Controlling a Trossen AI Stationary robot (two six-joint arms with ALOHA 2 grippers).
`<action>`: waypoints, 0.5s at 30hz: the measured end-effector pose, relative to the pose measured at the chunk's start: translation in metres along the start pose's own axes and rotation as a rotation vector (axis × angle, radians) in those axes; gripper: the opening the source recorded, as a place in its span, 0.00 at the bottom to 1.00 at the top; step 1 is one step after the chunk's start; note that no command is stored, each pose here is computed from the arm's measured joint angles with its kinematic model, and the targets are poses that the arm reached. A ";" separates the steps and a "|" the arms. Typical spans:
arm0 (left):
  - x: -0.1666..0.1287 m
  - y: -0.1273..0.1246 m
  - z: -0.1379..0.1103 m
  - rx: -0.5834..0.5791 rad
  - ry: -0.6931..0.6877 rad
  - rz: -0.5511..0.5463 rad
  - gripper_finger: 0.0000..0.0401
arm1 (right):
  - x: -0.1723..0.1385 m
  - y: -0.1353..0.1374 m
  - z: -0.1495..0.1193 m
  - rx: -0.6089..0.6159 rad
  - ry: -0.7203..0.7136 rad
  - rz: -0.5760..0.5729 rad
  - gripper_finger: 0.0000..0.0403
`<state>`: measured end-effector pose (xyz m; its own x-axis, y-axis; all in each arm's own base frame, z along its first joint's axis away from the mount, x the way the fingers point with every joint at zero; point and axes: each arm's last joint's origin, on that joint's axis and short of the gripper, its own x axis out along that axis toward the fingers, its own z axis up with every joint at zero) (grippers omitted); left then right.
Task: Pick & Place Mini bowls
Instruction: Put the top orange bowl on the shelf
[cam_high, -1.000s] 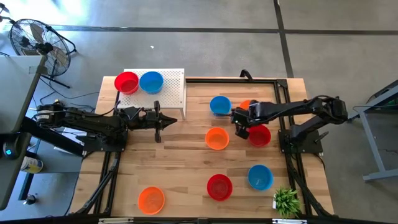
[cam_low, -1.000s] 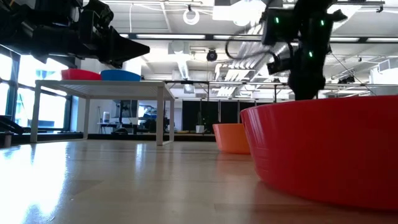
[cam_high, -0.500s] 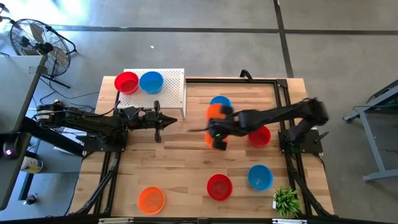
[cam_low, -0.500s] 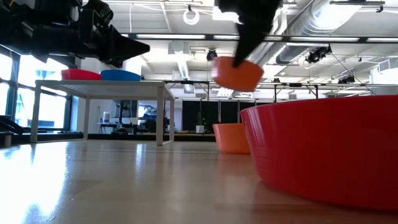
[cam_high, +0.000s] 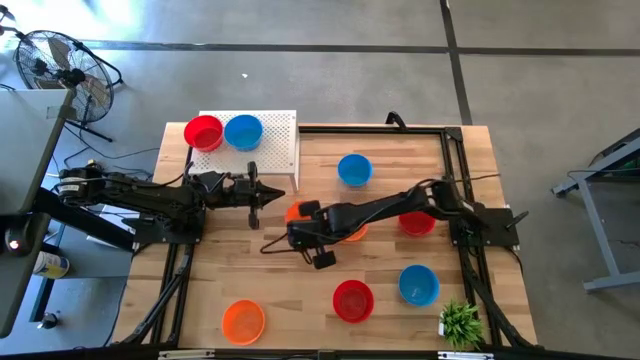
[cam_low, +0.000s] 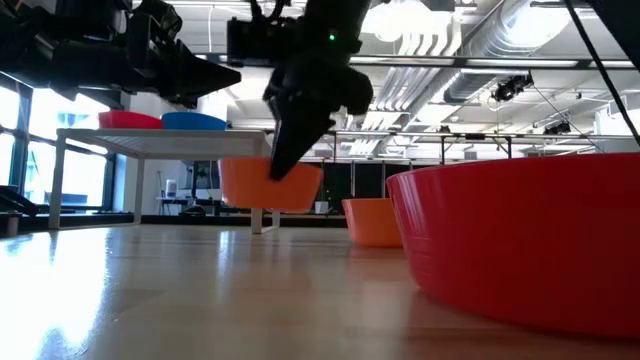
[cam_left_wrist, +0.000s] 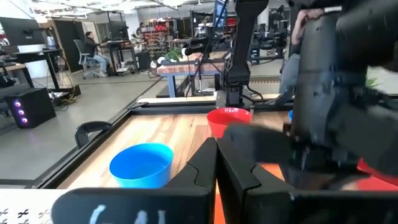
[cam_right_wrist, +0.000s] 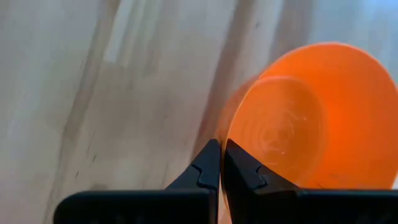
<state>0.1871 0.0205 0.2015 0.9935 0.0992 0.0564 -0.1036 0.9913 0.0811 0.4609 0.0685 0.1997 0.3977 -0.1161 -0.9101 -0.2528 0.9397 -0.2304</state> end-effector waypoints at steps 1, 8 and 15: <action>0.000 0.000 0.000 0.000 0.001 0.000 0.00 | 0.005 0.001 0.000 -0.002 0.001 0.014 0.01; 0.000 0.000 -0.001 0.000 0.015 -0.001 0.00 | 0.027 0.006 -0.002 -0.033 0.007 0.054 0.02; 0.000 0.000 -0.002 0.000 0.022 0.001 0.00 | 0.017 0.011 0.002 -0.054 -0.006 0.001 0.14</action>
<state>0.1872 0.0206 0.1994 0.9942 0.1019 0.0342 -0.1044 0.9912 0.0809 0.4668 0.0774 0.1827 0.4030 -0.1133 -0.9082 -0.3001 0.9211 -0.2481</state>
